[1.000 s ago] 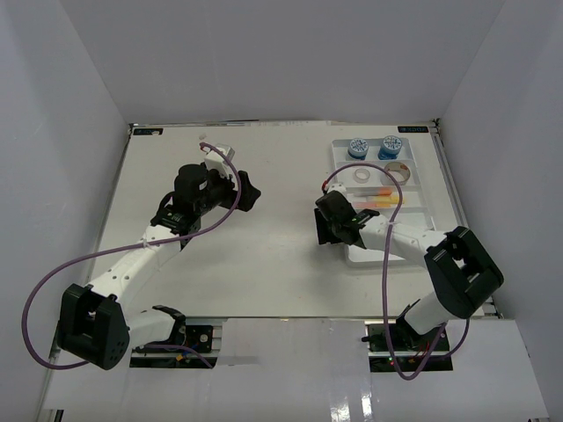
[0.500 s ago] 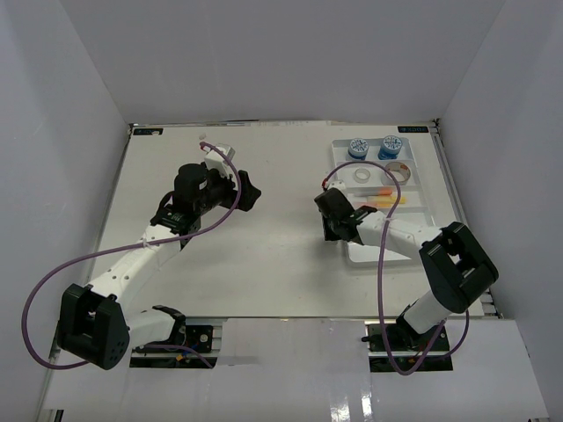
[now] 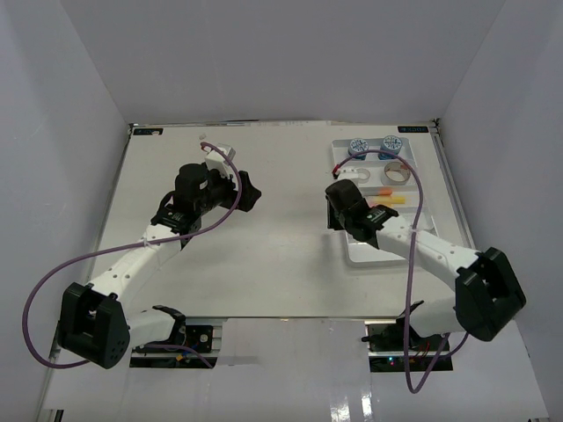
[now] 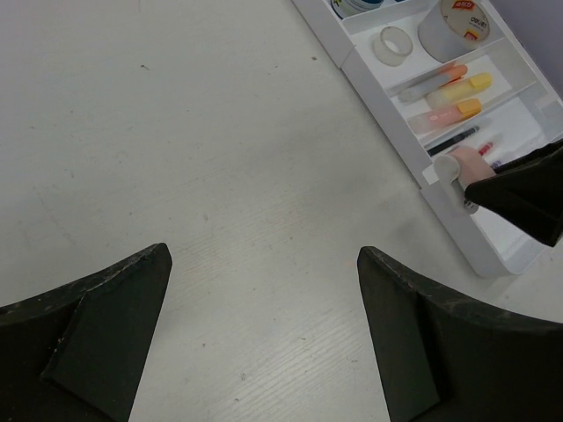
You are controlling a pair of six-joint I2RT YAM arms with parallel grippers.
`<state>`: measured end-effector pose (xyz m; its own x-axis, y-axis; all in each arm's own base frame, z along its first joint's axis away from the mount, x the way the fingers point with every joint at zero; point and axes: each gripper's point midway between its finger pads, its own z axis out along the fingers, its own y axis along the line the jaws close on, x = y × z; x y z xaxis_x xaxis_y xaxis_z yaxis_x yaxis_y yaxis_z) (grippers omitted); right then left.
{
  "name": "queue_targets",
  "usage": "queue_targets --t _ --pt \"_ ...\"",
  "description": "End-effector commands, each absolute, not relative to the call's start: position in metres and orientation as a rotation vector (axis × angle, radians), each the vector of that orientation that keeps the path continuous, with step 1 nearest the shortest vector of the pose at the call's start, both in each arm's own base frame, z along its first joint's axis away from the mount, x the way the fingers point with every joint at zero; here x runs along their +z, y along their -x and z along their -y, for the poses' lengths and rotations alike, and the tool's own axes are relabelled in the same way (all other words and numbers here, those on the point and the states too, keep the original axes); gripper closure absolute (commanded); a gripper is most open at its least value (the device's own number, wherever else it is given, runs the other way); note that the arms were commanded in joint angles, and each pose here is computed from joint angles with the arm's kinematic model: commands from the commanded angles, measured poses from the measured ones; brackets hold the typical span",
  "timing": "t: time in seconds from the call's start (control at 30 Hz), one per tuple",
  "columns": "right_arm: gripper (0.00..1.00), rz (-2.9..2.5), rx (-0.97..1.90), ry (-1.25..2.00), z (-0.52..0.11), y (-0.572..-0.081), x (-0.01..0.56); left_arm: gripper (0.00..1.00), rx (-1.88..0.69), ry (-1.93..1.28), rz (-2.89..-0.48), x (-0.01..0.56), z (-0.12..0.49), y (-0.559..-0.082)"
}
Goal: Sort the stationery into containers
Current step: Pick up the stapler from the center of the board, then place the stapler in the storage box.
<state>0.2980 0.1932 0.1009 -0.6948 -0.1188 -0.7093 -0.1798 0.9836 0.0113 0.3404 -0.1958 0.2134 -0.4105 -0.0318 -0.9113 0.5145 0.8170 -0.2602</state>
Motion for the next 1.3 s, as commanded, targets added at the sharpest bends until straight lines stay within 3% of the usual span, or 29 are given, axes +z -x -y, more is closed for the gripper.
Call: queue_targets --t 0.0,0.53,1.27 --pt "0.92 -2.24 0.094 0.03 -0.172 -0.304 0.131 0.02 -0.643 -0.362 -1.871 0.234 0.199 -0.343" --pt "0.92 -2.162 0.089 -0.817 -0.063 -0.265 0.093 0.02 -0.632 -0.351 -1.858 0.24 0.196 -0.341" --pt "0.89 -2.167 -0.006 -1.218 -0.038 -0.239 0.038 0.02 -0.639 -0.364 -1.875 0.234 0.198 -0.341"
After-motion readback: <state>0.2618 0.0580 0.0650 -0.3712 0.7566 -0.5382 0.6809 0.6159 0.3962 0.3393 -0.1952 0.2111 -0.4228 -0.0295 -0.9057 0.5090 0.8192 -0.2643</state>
